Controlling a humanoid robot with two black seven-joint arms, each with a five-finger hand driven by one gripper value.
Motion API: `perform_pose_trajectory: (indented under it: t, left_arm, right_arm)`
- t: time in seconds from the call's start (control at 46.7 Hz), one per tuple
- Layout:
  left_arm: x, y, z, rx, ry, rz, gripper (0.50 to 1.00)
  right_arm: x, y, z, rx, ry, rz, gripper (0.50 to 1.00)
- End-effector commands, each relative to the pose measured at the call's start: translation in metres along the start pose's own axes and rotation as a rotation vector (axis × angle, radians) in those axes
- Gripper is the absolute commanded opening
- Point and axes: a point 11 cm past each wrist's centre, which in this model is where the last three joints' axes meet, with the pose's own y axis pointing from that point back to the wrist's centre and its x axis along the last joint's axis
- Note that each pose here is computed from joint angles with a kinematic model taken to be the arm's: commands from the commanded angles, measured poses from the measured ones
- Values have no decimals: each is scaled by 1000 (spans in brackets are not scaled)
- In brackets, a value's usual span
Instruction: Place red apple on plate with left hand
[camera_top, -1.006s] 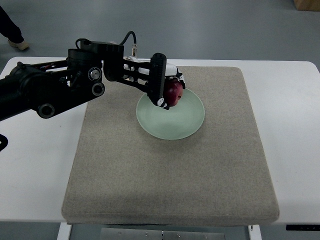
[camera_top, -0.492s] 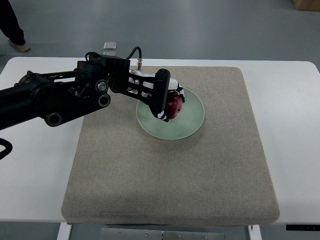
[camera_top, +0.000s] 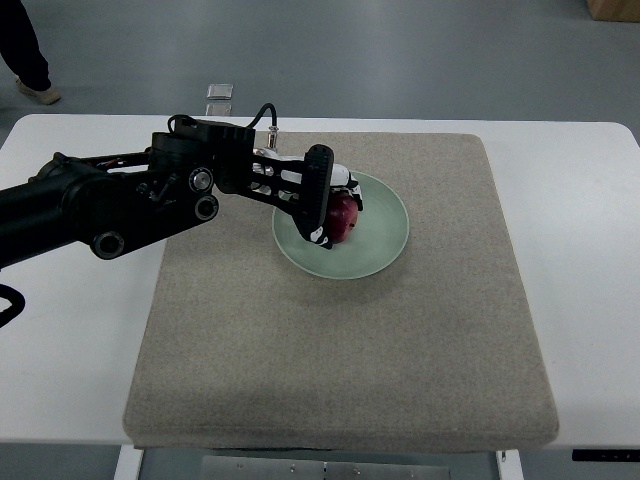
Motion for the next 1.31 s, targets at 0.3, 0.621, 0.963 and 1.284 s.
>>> perform_pose_trajectory:
  t: [0.3,0.621,0.963,1.284]
  left_arm:
    - [-4,-2,-1,-4,23,36,906]
    - [0,-1,7,-27,28,31,992]
    - [15,5,2,-19,41,77,994]
    - [93,51,-21,-36,198,327,994]
  right_arm:
    - [0,0,0,0,0,1,930]
    - [0,0,0,0,0,1,930]
    - [0,0,0,0,0,-1,930]
    - [0,0,0,0,0,-1,930]
